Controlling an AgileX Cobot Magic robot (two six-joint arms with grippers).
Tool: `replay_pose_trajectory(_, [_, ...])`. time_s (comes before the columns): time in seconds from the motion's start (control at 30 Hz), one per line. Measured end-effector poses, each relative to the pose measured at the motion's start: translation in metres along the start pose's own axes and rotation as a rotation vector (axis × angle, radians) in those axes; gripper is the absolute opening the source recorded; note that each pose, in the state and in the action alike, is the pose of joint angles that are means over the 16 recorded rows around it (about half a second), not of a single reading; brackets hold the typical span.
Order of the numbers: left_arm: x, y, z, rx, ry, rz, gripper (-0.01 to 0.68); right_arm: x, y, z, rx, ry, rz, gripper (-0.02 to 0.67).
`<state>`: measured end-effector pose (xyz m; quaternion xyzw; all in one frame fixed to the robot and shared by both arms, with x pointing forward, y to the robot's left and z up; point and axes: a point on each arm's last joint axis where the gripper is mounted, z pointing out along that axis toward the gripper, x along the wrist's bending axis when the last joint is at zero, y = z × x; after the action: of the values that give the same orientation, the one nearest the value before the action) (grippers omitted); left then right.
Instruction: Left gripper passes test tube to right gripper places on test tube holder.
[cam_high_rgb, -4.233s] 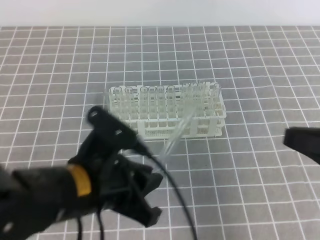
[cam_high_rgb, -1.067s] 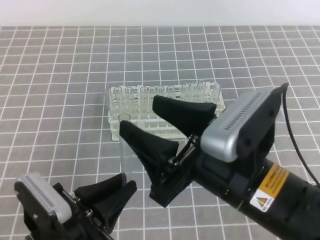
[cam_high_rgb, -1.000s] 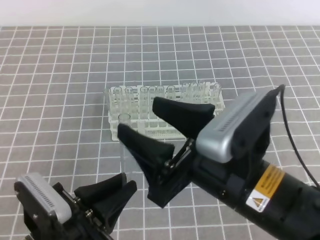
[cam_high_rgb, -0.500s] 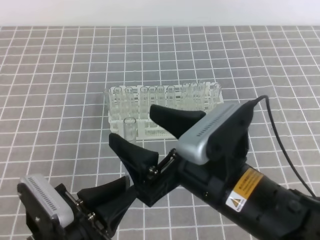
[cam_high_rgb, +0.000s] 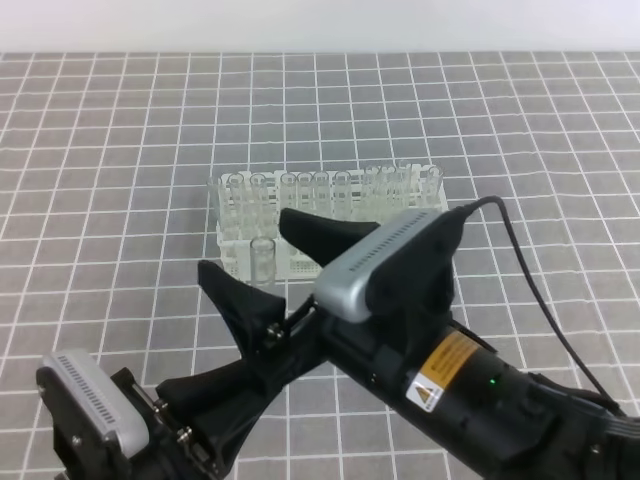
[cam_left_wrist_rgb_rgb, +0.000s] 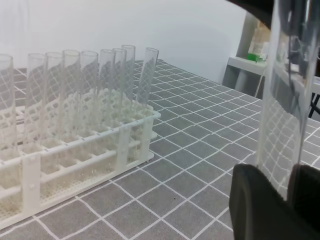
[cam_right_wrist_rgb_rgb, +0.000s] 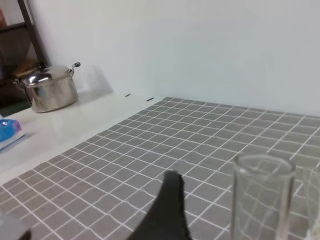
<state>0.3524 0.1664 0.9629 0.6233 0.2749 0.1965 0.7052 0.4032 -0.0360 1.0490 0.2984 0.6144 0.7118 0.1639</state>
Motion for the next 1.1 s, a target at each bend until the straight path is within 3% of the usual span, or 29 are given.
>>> replay_pose_trajectory(0.37, [-0.0005, 0.0, 0.0, 0.001, -0.005, 0.024, 0.005, 0.001, -0.004, 0.0074, 0.016, 0.003, 0.024, 0.054])
replay_pose_trajectory(1.1, [-0.0012, 0.0029, -0.0002, -0.032, -0.013, 0.024, 0.003, 0.006, -0.0033, 0.0074, 0.004, 0.058, -0.025, 0.009])
